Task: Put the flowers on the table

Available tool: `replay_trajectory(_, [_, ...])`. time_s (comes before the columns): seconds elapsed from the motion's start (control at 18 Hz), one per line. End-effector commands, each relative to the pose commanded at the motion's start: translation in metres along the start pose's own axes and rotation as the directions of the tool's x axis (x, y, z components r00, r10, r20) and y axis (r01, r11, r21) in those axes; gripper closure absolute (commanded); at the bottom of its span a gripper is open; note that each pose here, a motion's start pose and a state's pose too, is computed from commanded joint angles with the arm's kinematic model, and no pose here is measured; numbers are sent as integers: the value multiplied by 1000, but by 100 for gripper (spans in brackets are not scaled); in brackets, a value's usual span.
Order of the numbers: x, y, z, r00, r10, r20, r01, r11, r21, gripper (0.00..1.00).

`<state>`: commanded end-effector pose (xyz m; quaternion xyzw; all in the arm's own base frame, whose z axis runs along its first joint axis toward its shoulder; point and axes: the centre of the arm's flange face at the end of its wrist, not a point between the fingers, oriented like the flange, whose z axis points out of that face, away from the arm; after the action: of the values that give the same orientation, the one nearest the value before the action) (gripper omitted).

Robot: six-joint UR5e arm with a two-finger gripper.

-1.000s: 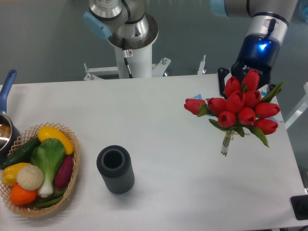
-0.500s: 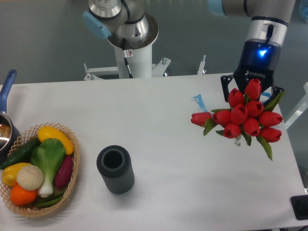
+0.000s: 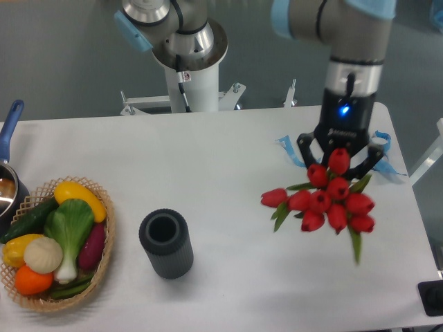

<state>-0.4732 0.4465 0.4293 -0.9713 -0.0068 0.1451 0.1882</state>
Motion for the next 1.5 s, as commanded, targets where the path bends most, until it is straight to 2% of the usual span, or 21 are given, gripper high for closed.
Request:
replay_trajectory(0.11, [16,-7,22,999,42,27,-39,993,-114,69])
replay_trajectory(0.22, [29,-14,44,995,90,53,-77,973,-220,69])
replay_trajectory(0.33, [38,-15,70,992,118,51,-98,952,-290,69])
replay_trajectory(0.44, [47,-11,101,989,143,38,-119,923,-366,69])
replay_trajectory(0.56, [62,-11,141,983,184,19,-156,878,-452,69])
replay_trajectory(0.72, [70,-2,178,982,188,-24,-176,855,-488,69])
replay_trajectory(1.0, [70,1,203,981,186,-47,-185,848,-497,69])
replay_trajectory(1.17, [71,2,205,982,184,-50,-185,847,-498,56])
replay_trajectory(1.22, [72,3,205,981,185,-51,-186,847,-498,43])
replay_trajectory(1.33, [70,-1,197,981,191,-39,-186,851,-491,0])
replay_trajectory(1.5, [60,-14,164,980,197,12,-169,870,-462,0])
